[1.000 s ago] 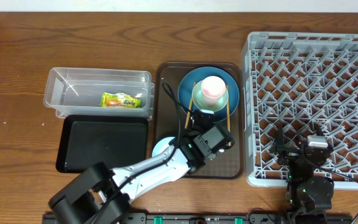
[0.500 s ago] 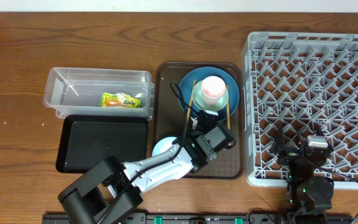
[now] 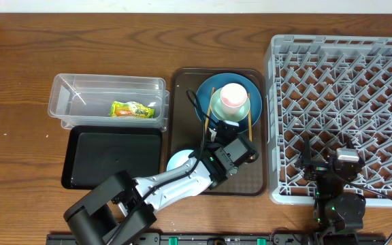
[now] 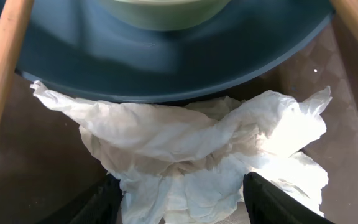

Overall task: Sort waste into correct bins and load items into the dishwasher rack
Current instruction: 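Lift the tissue and release it into the clear plastic bin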

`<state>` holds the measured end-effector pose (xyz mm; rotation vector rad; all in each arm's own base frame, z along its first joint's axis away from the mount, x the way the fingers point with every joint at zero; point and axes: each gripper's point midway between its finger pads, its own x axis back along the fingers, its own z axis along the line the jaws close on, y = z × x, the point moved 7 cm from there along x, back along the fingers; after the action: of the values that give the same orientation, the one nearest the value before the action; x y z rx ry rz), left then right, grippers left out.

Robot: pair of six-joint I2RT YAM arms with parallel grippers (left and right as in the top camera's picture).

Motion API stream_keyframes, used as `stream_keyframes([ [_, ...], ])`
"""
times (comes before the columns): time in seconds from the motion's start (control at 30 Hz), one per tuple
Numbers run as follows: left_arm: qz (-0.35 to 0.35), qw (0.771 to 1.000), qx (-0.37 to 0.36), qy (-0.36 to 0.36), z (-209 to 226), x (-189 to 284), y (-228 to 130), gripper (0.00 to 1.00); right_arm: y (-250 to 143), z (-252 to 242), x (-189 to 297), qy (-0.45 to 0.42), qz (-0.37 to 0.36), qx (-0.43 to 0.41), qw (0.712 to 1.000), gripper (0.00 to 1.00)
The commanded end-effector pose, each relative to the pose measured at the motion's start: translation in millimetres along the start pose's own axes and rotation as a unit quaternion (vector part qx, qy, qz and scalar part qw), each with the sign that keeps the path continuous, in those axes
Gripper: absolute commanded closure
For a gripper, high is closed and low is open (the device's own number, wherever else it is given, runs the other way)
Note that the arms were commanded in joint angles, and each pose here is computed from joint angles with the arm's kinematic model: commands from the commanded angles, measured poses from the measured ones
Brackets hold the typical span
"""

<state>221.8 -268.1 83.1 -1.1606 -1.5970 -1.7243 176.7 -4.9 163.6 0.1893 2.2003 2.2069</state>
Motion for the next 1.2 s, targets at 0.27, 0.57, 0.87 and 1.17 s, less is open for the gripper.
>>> stream_keyframes([
  [0.27, 0.005, 1.000, -0.010, 0.013, -0.6, -8.8, -3.1, 0.47, -1.9, 2.0, -0.2, 0.006, 0.002, -0.004, 1.000, 0.01],
  [0.57, 0.006, 1.000, -0.011, 0.013, -0.6, -8.8, -3.3, 0.69, -1.9, 2.0, -0.2, 0.006, 0.003, -0.004, 1.000, 0.01],
  [0.87, 0.005, 1.000, -0.009, 0.008, -1.4, -5.5, -1.7, 0.94, -1.9, 2.0, -0.2, 0.005, 0.003, -0.004, 1.000, 0.01],
  [1.17, -0.020, 0.997, 0.012, -0.078, -13.6, 37.6, 19.4, 0.94, -1.9, 2.0, -0.2, 0.006, 0.003, -0.004, 1.000, 0.01],
])
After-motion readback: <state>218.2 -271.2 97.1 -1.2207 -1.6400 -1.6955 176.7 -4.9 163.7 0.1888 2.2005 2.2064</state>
